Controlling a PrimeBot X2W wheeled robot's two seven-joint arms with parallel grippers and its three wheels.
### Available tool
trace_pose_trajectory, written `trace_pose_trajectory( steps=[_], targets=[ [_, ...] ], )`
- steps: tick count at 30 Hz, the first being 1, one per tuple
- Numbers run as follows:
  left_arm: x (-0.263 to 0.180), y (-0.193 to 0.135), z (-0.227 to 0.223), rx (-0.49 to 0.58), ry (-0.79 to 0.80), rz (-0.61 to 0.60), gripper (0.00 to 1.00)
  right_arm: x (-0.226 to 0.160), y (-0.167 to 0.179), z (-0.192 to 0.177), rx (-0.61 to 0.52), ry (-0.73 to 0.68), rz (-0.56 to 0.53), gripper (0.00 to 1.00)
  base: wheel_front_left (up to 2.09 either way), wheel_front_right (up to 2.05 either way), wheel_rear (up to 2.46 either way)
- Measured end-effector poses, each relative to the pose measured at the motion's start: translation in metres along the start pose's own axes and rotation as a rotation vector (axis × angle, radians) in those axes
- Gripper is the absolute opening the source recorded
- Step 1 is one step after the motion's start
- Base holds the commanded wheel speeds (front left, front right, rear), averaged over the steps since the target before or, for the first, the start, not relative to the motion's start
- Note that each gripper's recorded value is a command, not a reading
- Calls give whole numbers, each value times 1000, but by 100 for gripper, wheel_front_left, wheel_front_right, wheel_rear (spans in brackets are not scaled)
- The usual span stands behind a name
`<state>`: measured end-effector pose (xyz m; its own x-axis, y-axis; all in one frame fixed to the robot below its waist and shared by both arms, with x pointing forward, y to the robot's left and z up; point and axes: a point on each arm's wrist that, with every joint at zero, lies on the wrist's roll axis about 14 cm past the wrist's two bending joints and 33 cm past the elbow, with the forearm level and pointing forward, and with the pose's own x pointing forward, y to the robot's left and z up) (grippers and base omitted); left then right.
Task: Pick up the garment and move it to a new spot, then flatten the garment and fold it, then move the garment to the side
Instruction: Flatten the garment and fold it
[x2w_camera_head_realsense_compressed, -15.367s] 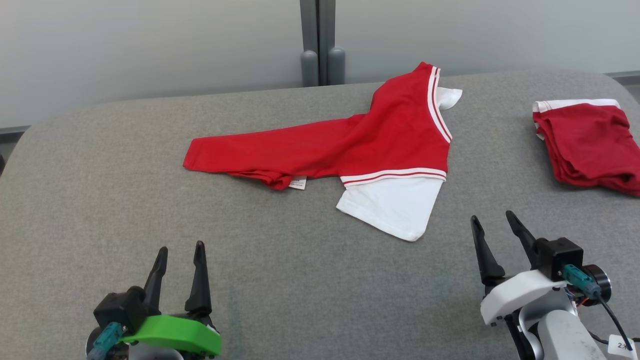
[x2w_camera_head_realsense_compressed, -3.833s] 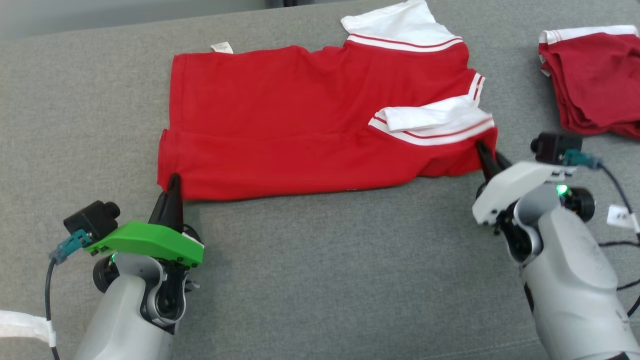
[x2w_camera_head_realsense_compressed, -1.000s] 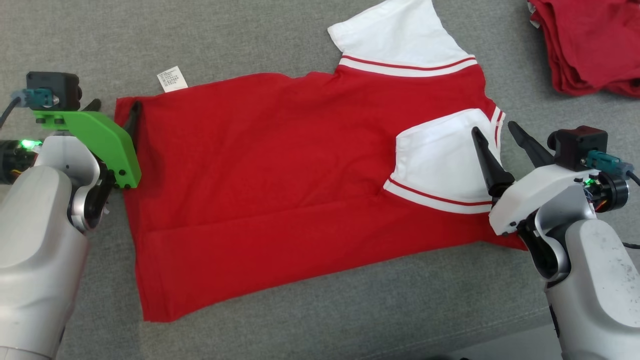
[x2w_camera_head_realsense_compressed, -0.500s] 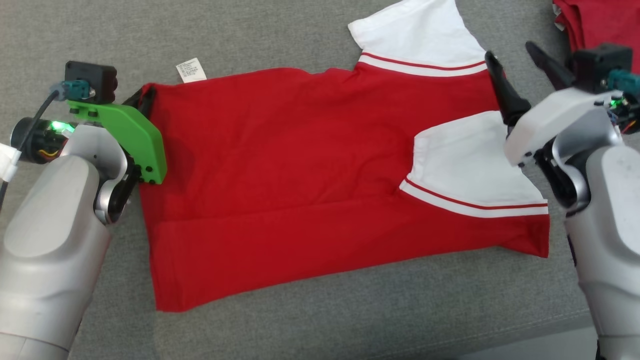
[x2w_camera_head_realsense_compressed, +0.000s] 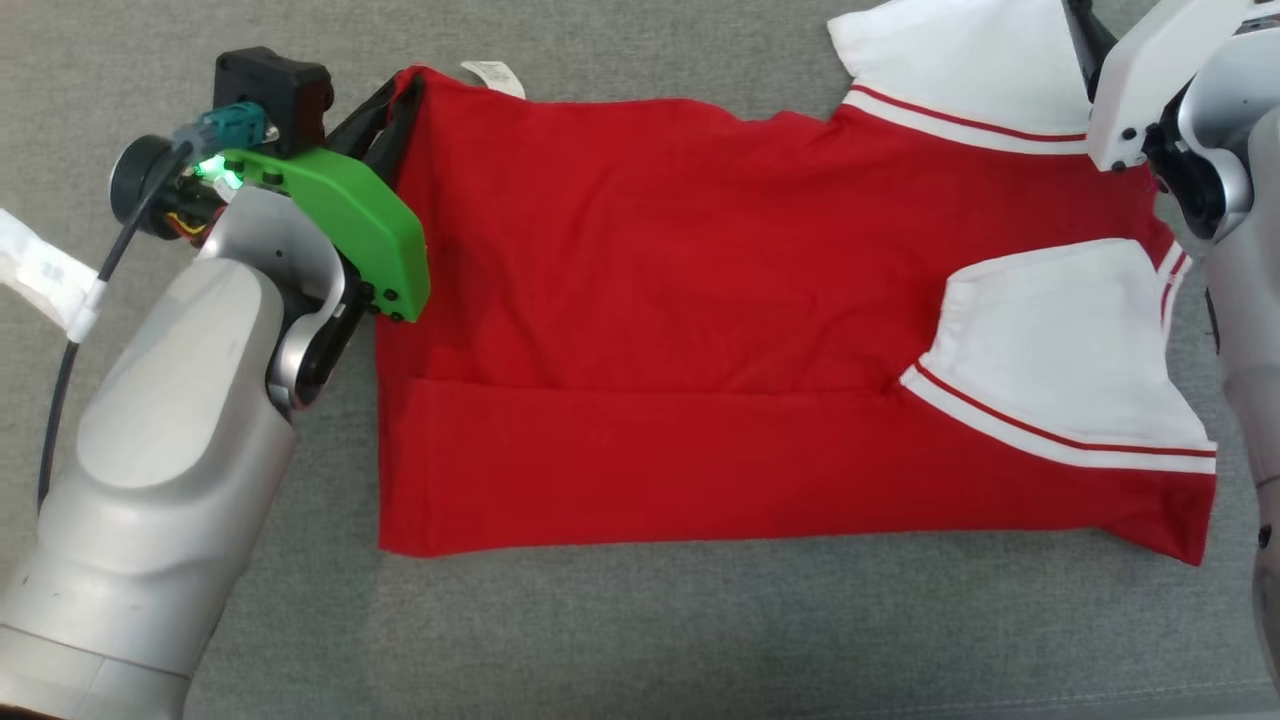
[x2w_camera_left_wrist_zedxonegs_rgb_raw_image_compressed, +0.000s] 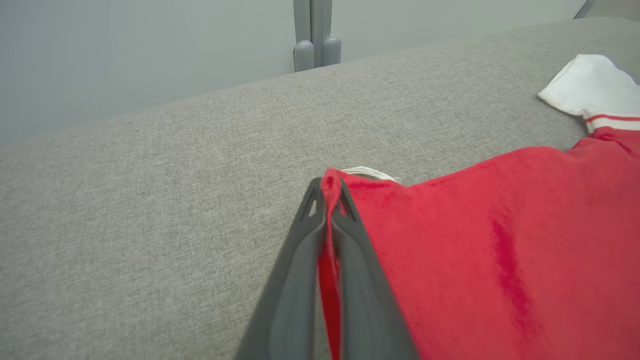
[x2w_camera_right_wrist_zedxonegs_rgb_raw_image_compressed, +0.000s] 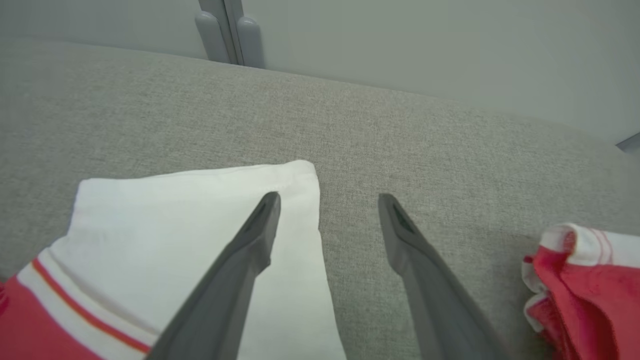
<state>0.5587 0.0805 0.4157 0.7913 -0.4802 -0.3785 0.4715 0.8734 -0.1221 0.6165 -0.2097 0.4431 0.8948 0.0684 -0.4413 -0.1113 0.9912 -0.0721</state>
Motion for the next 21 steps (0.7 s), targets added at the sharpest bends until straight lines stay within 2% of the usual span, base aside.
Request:
trace_pose_trajectory(
  steps=[13, 14, 15, 16, 17, 18, 19, 21],
  targets=[
    [-1, 10, -21, -21, 17, 15, 0, 55, 14, -30, 28, 141, 12, 100, 0, 0, 0],
    [-1, 11, -22, -22, 19, 16, 0, 57, 15, -30, 25, 146, 15, 95, 0, 0, 0],
    [-1, 12, -23, -23, 21, 17, 0, 59, 17, -30, 25, 148, 18, 65, 0, 0, 0],
    [0, 12, -23, -23, 22, 17, 0, 60, 19, -31, 22, 152, 21, 41, 0, 0, 0],
    [0, 12, -23, -23, 20, 17, 0, 61, 19, -31, 14, 155, 22, 26, 0, 0, 0],
    [1, 12, -22, -22, 16, 16, 0, 60, 20, -31, 0, 160, 23, 3, 0, 0, 0],
    [2, 12, -20, -23, 13, 18, 0, 60, 21, -32, -13, 162, 26, 0, 0, 0, 0],
    [2, 12, -18, -25, 7, 18, 0, 59, 23, -31, -23, 162, 30, 0, 0, 0, 0]
  ],
)
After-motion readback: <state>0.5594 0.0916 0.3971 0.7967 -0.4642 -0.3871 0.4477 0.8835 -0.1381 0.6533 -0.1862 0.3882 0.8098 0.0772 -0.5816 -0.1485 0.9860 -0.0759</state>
